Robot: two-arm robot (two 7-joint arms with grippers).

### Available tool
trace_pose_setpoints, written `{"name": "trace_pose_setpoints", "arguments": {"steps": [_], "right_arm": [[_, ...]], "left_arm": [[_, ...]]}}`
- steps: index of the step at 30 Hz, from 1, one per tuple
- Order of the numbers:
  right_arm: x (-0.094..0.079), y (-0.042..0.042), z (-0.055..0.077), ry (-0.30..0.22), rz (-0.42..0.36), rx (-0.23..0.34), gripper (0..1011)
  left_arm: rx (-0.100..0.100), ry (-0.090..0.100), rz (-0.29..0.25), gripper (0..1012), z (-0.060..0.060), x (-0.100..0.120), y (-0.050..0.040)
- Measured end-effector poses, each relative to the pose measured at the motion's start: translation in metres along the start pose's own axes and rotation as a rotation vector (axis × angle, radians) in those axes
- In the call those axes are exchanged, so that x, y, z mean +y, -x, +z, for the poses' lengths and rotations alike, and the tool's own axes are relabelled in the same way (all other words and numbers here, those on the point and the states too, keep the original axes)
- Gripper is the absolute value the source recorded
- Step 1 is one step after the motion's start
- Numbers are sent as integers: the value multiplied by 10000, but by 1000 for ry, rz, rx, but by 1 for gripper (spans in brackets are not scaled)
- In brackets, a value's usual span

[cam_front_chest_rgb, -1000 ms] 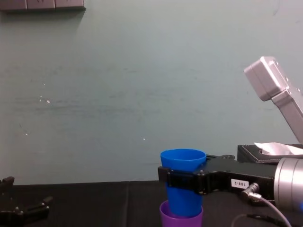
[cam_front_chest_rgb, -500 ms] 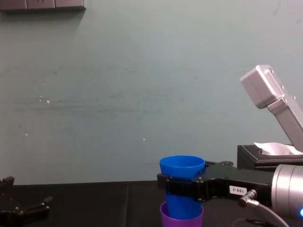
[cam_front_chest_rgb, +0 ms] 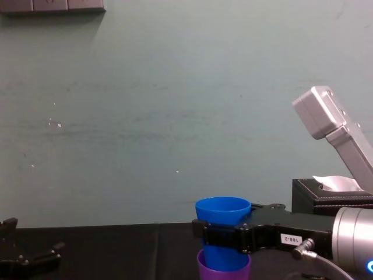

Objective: Stack the three plastic cups sequentially using one hand.

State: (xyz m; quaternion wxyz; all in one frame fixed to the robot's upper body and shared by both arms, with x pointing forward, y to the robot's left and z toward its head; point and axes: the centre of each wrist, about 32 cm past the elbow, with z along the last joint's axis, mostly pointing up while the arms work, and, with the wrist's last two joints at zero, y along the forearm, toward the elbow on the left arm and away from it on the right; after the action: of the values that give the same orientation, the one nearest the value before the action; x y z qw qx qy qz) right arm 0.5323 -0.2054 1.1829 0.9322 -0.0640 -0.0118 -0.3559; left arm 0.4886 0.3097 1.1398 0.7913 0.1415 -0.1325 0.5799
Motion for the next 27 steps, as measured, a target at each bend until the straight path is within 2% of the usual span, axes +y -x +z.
{"name": "trace_pose_setpoints", "arguments": {"steps": [14,16,25,27], "right_arm": [[1,-1,2,0,1,1,751],[0,-1,2,0,1,1,772],[-2,-1,3,-1,1,1,1000],[-3,-1,3,-1,1,1,1000]], "left_arm": [[0,0,0,1011,0,0,0],[0,0,0,1011,0,0,0],[0,0,0,1012,0,0,0],[0,0,0,1011,0,0,0]]}}
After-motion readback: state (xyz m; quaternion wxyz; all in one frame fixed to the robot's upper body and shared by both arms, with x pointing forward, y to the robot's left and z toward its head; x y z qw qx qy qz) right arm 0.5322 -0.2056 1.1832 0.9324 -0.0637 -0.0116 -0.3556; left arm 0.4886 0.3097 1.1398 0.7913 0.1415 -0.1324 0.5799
